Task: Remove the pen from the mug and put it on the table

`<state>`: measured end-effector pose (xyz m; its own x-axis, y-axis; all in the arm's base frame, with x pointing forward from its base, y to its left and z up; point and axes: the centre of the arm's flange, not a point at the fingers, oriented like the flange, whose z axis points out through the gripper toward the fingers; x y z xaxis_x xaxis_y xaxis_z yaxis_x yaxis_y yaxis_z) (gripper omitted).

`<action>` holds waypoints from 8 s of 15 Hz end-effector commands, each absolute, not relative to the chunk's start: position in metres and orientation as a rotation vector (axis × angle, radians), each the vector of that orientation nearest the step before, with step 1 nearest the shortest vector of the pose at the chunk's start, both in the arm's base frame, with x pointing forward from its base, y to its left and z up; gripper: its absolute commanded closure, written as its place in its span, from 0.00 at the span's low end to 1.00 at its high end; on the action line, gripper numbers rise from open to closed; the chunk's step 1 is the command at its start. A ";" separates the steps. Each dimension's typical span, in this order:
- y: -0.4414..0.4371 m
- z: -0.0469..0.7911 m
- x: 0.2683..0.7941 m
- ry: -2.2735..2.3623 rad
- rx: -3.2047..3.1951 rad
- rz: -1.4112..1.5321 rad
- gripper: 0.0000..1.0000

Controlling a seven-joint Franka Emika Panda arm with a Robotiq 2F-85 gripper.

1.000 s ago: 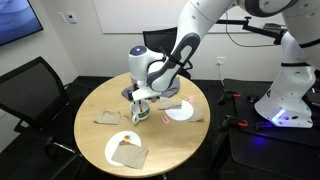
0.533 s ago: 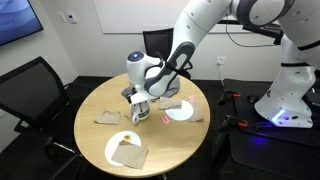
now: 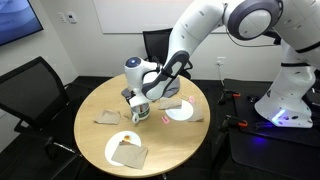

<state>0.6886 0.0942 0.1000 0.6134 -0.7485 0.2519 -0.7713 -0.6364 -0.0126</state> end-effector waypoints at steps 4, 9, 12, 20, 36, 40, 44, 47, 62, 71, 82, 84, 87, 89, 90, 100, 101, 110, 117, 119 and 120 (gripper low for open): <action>0.101 0.090 0.708 -1.290 2.695 0.354 0.67; 0.104 0.087 0.710 -1.261 2.661 0.352 0.99; 0.110 0.092 0.706 -1.239 2.645 0.356 0.96; 0.134 0.139 0.676 -1.234 2.568 0.538 0.96; 0.165 0.252 0.612 -0.663 2.921 0.507 0.96; 0.173 0.256 0.594 -0.387 3.035 0.356 0.96; 0.183 0.247 0.585 -0.105 3.135 0.161 0.96; 0.187 0.235 0.582 0.071 3.174 -0.018 0.96; 0.196 0.149 0.549 0.292 3.077 -0.433 0.96; 0.205 0.095 0.547 0.365 3.067 -0.383 0.96; 0.205 0.052 0.558 0.357 3.073 -0.378 0.87; 0.206 0.050 0.560 0.357 3.069 -0.385 0.60; 0.207 0.053 0.563 0.353 3.061 -0.384 0.38; 0.206 0.063 0.561 0.347 3.061 -0.382 0.23; 0.206 0.068 0.560 0.337 3.062 -0.374 0.16; 0.190 0.166 0.543 0.190 3.081 -0.144 0.00; 0.188 0.179 0.540 0.164 3.091 -0.113 0.00; 0.172 0.244 0.520 0.131 3.103 0.052 0.00; 0.177 0.241 0.531 0.159 3.107 0.017 0.00; 0.177 0.241 0.531 0.159 3.107 0.017 0.00; 0.177 0.241 0.531 0.159 3.107 0.017 0.00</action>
<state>0.5312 0.1767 0.2405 0.9947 0.1022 0.0094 0.1019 -0.9943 0.0313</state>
